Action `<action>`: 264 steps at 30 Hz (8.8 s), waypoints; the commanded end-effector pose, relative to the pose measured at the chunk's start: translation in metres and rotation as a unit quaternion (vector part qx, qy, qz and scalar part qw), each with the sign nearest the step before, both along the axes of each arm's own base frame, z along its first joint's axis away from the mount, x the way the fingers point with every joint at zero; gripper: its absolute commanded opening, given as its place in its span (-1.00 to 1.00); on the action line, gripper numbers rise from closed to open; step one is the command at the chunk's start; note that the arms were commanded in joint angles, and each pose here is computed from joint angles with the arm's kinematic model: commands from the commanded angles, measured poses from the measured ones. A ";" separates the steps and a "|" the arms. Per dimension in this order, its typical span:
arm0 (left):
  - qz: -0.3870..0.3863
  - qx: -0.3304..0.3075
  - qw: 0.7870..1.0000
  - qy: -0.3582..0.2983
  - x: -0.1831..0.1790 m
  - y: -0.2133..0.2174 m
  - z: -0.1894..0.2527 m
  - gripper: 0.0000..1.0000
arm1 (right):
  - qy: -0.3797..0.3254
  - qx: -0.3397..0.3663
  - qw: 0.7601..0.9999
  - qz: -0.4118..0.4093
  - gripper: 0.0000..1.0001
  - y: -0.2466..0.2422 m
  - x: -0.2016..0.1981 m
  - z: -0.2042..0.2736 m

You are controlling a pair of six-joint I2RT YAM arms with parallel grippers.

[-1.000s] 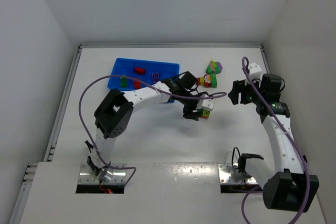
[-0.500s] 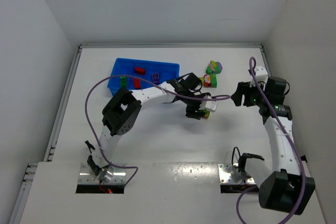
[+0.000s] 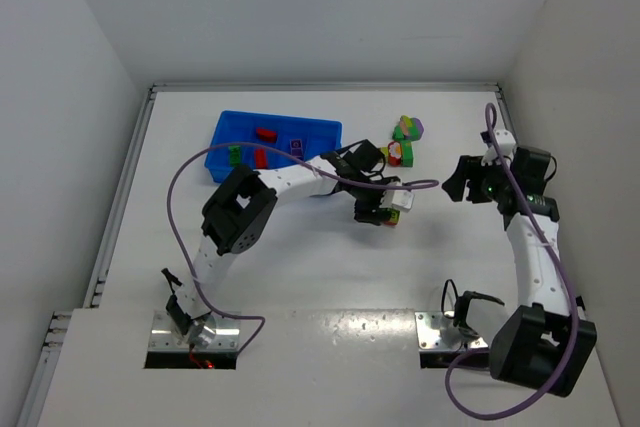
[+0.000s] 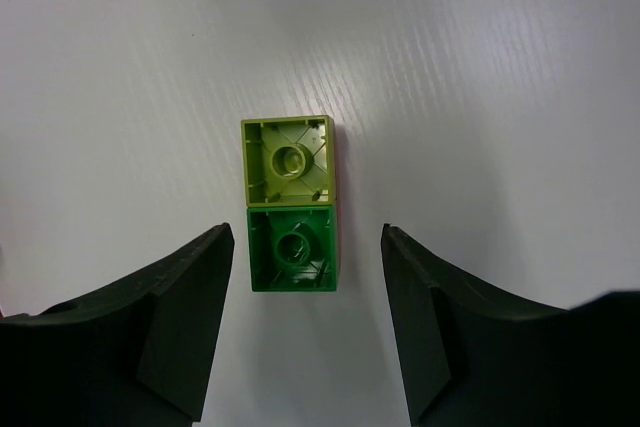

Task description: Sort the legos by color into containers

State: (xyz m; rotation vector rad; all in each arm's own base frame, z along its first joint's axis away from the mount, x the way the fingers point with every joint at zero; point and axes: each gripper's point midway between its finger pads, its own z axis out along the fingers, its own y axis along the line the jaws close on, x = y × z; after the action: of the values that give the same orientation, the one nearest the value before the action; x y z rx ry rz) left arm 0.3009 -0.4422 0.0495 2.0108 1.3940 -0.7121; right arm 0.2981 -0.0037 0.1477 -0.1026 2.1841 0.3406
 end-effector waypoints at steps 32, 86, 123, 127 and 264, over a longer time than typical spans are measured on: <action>0.105 -0.148 0.927 0.328 0.002 0.020 0.113 -0.73 | -0.026 0.232 0.931 0.281 0.59 0.085 0.006 0.027; 0.009 -0.182 0.926 0.331 -0.026 0.004 0.163 -0.73 | 0.030 0.237 0.888 0.394 0.08 0.142 -0.005 0.013; 0.018 -0.129 0.951 0.280 -0.046 0.016 0.132 -0.76 | -0.036 0.271 0.903 0.332 -1.00 0.121 0.066 0.064; 0.063 -0.113 0.963 0.237 -0.039 0.045 0.121 -0.78 | -0.048 0.252 0.917 0.305 -1.00 0.111 0.082 0.066; 0.701 -0.253 0.665 0.041 0.150 0.421 0.213 0.74 | -0.147 0.217 0.885 0.386 0.29 0.479 0.229 -0.013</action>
State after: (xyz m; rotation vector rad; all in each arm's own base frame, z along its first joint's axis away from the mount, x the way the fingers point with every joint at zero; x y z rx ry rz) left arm 0.4597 -0.0113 0.2305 0.0112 2.0257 -0.3057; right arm 0.5006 0.4779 0.0995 -0.7404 1.7594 1.2534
